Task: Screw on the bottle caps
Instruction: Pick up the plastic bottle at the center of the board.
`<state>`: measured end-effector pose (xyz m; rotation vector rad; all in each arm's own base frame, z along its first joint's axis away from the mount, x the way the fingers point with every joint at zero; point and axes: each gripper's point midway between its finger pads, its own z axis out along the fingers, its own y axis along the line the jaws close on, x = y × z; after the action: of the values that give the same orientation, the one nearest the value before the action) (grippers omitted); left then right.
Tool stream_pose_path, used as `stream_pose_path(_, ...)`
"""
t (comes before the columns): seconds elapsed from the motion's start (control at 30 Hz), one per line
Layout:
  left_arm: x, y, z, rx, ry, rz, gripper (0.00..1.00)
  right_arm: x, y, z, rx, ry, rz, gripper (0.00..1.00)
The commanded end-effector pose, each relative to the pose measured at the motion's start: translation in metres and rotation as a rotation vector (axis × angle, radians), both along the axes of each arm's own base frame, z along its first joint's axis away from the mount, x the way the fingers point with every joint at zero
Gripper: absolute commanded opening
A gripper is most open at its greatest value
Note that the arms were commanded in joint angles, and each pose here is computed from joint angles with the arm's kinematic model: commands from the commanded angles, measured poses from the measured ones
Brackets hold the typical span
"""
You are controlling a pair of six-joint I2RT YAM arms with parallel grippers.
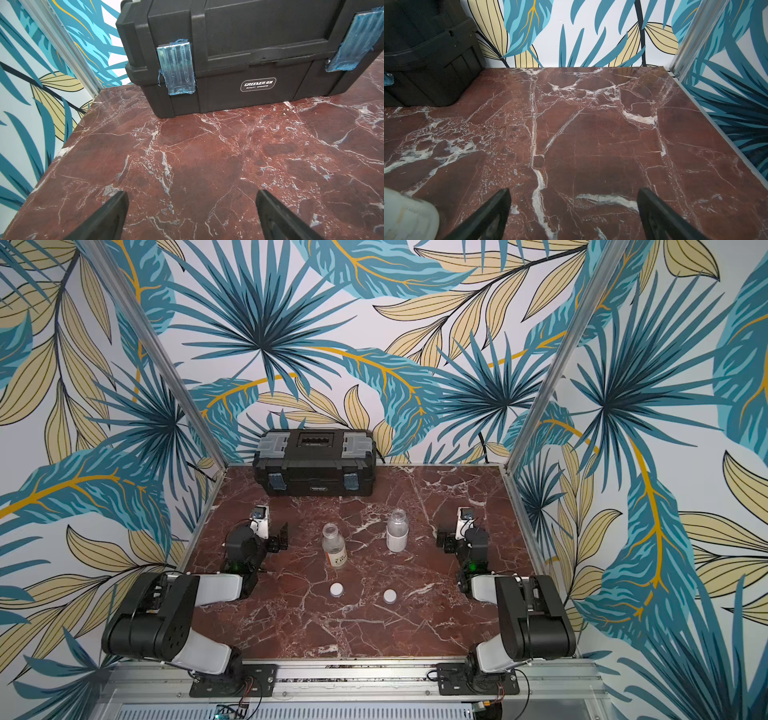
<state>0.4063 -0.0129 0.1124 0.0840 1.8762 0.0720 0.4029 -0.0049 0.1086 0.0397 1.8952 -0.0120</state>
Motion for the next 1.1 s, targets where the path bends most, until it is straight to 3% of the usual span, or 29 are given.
stream_pose_path(0.0,-0.002,0.001,0.000,-0.009,-0.007,0.000,1.00,-0.002,0.003,0.000,-0.006,-0.008,0.017,0.99)
stream_pose_path(0.73,-0.001,0.006,0.002,-0.016,-0.003,0.031,1.00,-0.002,-0.003,0.000,-0.004,-0.004,-0.024,0.99)
stream_pose_path(0.9,0.001,0.008,0.034,0.019,0.026,0.070,1.00,0.004,-0.002,0.021,-0.021,0.037,-0.020,0.94)
stream_pose_path(1.07,-0.011,0.013,0.102,0.013,-0.105,0.138,1.00,0.009,0.009,0.076,0.022,0.069,0.031,0.95)
